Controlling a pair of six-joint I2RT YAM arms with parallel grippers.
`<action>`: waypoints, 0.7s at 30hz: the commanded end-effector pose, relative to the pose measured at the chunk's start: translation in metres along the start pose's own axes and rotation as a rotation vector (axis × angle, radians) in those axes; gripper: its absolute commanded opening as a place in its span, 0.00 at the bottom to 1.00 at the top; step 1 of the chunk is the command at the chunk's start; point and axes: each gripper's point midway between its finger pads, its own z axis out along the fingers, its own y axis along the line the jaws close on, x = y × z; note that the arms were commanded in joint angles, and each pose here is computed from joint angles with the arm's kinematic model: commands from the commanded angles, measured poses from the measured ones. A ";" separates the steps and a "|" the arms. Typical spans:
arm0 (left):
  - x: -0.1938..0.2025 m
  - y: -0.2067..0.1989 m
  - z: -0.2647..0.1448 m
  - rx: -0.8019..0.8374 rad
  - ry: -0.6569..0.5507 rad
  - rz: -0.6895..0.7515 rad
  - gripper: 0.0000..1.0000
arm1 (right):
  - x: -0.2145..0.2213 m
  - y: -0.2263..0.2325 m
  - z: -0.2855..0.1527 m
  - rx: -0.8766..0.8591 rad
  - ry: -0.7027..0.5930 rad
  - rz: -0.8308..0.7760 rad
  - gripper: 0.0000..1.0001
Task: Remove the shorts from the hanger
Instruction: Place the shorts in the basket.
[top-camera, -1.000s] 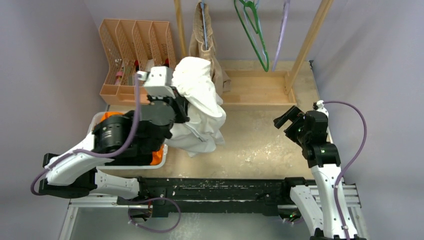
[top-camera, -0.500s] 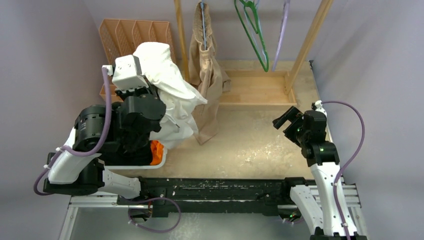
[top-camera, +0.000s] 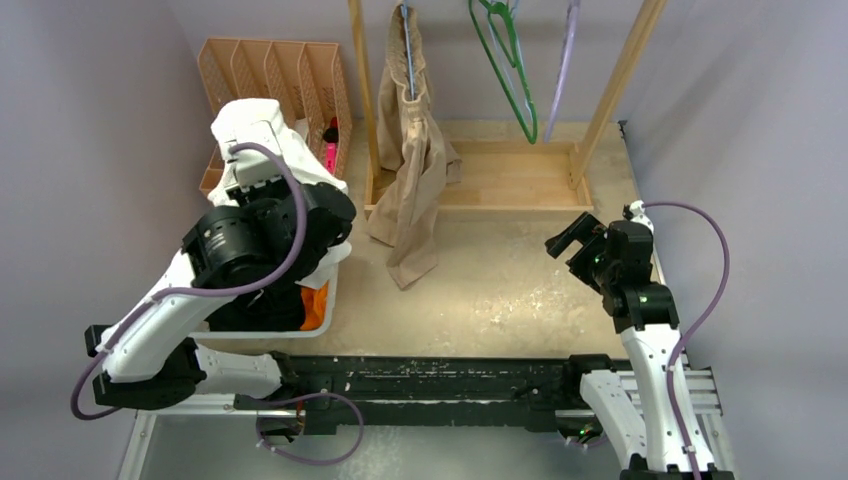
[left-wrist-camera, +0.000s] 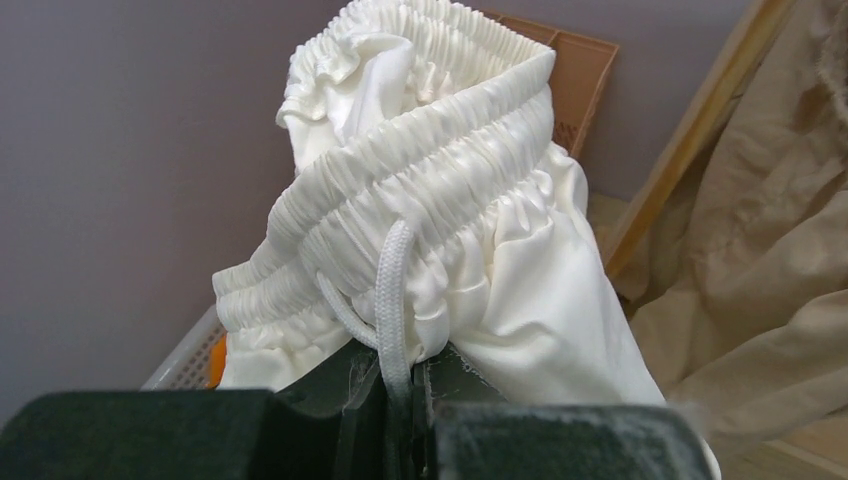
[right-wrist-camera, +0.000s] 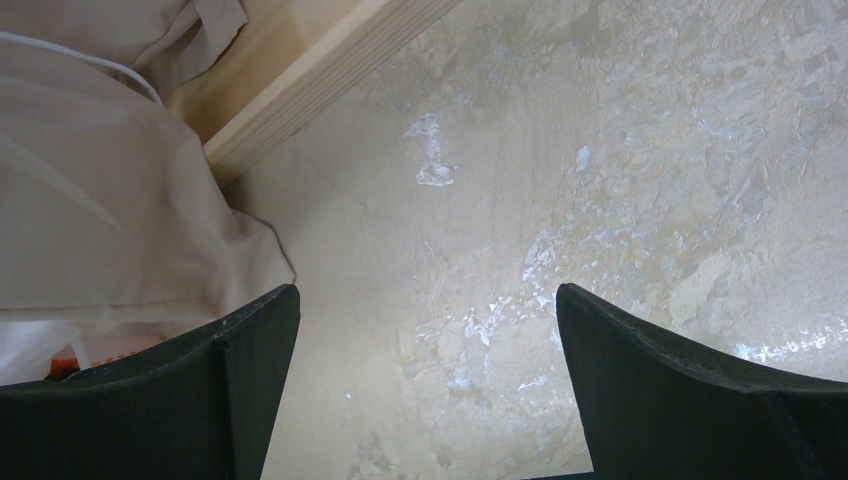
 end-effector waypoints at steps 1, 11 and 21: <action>0.022 0.010 0.021 -0.115 0.015 0.042 0.00 | -0.006 0.006 0.002 -0.027 -0.017 -0.011 0.98; 0.027 0.104 0.045 -0.415 0.057 0.034 0.00 | -0.006 0.008 0.001 -0.041 -0.019 -0.020 0.99; -0.005 0.143 0.025 -0.496 -0.027 -0.024 0.00 | -0.005 0.009 0.003 -0.044 -0.010 -0.034 0.99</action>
